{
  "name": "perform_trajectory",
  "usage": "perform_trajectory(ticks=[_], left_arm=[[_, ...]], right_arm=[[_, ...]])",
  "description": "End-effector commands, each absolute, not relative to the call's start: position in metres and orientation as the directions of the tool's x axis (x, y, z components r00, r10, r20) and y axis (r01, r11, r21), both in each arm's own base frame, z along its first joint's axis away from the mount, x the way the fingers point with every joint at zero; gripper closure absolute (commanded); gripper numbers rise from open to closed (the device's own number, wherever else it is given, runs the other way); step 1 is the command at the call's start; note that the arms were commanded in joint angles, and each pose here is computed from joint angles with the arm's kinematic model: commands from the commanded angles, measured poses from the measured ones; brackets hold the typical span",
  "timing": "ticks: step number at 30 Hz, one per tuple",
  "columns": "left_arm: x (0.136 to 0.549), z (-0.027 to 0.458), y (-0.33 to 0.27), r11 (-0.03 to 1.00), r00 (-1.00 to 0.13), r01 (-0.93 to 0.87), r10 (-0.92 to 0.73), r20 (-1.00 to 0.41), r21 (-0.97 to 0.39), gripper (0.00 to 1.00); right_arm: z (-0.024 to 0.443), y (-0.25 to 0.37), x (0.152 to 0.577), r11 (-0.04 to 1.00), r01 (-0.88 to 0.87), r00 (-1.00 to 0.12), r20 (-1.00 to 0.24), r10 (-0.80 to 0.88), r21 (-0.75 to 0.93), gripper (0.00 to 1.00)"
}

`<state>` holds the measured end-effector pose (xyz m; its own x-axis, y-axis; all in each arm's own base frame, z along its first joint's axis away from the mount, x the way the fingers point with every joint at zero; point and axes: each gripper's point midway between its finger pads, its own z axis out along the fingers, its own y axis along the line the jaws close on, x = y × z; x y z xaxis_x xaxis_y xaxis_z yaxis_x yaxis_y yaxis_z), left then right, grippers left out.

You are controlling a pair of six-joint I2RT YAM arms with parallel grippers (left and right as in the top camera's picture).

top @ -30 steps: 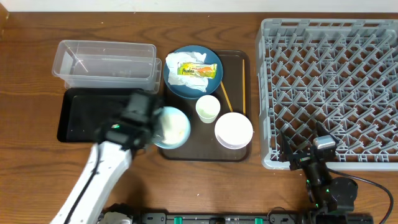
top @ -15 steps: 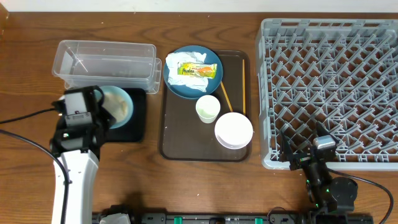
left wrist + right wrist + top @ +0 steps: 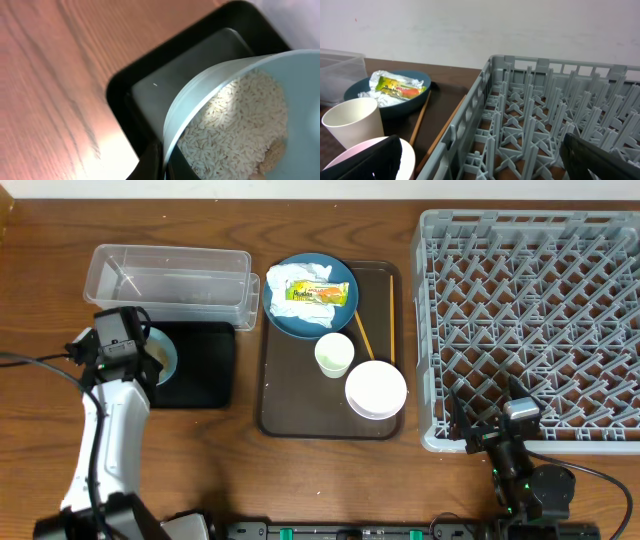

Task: Sort waste into correct bins and load items into the dishwasher rack
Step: 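Raise and tilt the bowl with the left gripper over the black tray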

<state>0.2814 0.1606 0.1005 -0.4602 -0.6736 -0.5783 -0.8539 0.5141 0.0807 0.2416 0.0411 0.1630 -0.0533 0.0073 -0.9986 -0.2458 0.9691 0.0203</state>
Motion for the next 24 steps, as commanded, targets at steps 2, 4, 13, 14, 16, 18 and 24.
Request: perform_trajectory(ticks=[2, 4, 13, 14, 16, 18, 24], left_arm=[[0.268, 0.107, 0.183, 0.427, -0.439, -0.885, -0.628, -0.643, 0.188, 0.94], [0.268, 0.108, 0.184, 0.422, -0.439, -0.885, -0.624, -0.647, 0.194, 0.94], [0.263, 0.119, 0.191, 0.42, -0.509, -0.853, -0.538, -0.672, 0.31, 0.94], [0.264, 0.121, 0.19, 0.419, -0.517, -0.848, -0.523, -0.678, 0.323, 0.94], [0.266, 0.126, 0.187, 0.426, -0.547, -0.829, -0.482, -0.685, 0.362, 0.94], [0.269, 0.133, 0.182, 0.431, -0.582, -0.803, -0.425, -0.693, 0.411, 0.94], [0.274, 0.158, 0.172, 0.368, -0.605, -0.785, -0.283, -0.745, 0.498, 0.94]], right_arm=[[0.162, 0.044, 0.241, 0.965, -0.26, -0.055, -0.998, 0.003, 0.017, 0.01], [0.162, 0.044, 0.241, 0.965, -0.26, -0.055, -0.998, 0.003, 0.017, 0.01], [0.162, 0.044, 0.241, 0.965, -0.26, -0.055, -0.998, 0.003, 0.017, 0.01], [0.162, 0.044, 0.241, 0.965, -0.26, -0.056, -0.998, 0.003, 0.017, 0.01], [0.162, 0.044, 0.241, 0.965, -0.26, -0.055, -0.998, 0.003, 0.017, 0.01], [0.162, 0.044, 0.241, 0.965, -0.26, -0.055, -0.998, 0.003, 0.017, 0.01], [0.162, 0.044, 0.241, 0.965, -0.261, -0.055, -0.998, 0.003, 0.017, 0.01]])
